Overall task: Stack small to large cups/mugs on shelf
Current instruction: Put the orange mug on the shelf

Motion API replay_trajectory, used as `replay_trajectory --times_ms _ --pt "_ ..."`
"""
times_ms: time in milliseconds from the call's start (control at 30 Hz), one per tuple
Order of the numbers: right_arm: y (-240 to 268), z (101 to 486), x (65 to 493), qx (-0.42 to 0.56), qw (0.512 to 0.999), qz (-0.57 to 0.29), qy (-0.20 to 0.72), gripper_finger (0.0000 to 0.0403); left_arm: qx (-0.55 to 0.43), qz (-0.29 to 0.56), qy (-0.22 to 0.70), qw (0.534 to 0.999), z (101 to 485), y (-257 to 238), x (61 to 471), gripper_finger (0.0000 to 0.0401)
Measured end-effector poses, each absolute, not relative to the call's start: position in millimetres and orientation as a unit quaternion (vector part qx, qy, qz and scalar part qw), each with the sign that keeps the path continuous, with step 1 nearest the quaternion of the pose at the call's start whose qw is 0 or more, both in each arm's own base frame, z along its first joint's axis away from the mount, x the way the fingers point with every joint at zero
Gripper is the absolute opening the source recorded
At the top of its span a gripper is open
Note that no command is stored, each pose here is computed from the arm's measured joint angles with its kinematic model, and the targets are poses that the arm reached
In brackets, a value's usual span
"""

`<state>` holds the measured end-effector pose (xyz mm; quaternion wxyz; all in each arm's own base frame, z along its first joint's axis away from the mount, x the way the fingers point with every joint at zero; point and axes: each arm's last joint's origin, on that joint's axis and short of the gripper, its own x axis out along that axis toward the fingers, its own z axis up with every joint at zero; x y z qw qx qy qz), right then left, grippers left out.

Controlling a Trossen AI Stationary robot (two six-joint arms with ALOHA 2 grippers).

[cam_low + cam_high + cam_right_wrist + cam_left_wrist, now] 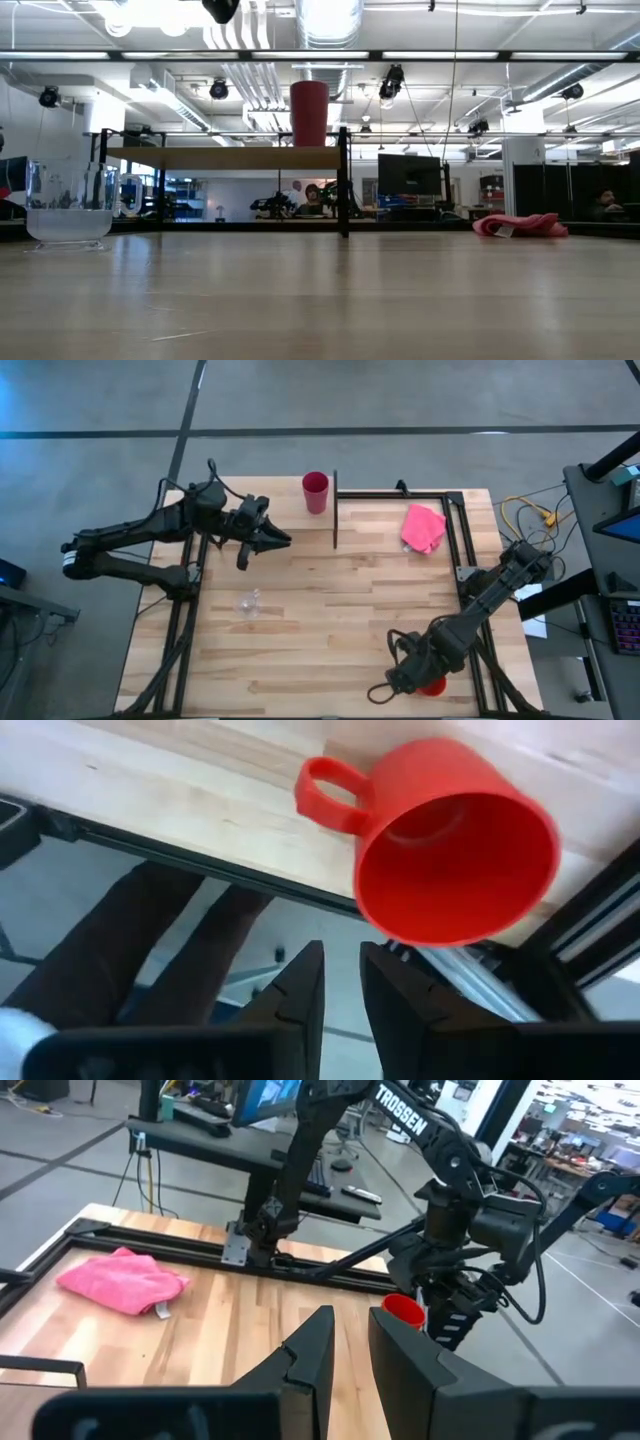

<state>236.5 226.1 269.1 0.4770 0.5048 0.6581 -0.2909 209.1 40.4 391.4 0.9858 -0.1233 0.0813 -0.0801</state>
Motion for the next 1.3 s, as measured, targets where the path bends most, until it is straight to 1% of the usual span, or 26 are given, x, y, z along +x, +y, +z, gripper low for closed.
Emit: replay_trajectory --times_ms 200,500,700,1100,1200,1300 --pt "234 265 232 0.508 0.471 -0.297 0.657 0.0063 -0.118 -0.081 0.069 0.987 394 40 209 0.0052" --pt "238 236 231 0.512 0.474 -0.283 0.658 0.0063 -0.115 -0.083 0.059 0.988 396 40 209 0.0052" --pt "234 221 225 0.497 0.472 -0.301 0.663 0.0063 -0.118 -0.082 0.058 0.988 396 40 208 0.0052" --pt "231 209 221 0.472 0.49 -0.283 0.676 0.0063 -0.107 -0.085 0.028 0.99 402 40 209 0.0052" --pt "229 206 220 0.467 0.491 -0.286 0.677 0.0048 -0.107 -0.085 0.028 0.99 402 40 209 0.0052" --pt "227 204 221 0.462 0.501 -0.285 0.674 0.0017 -0.107 -0.085 0.027 0.99 402 40 209 0.0052"
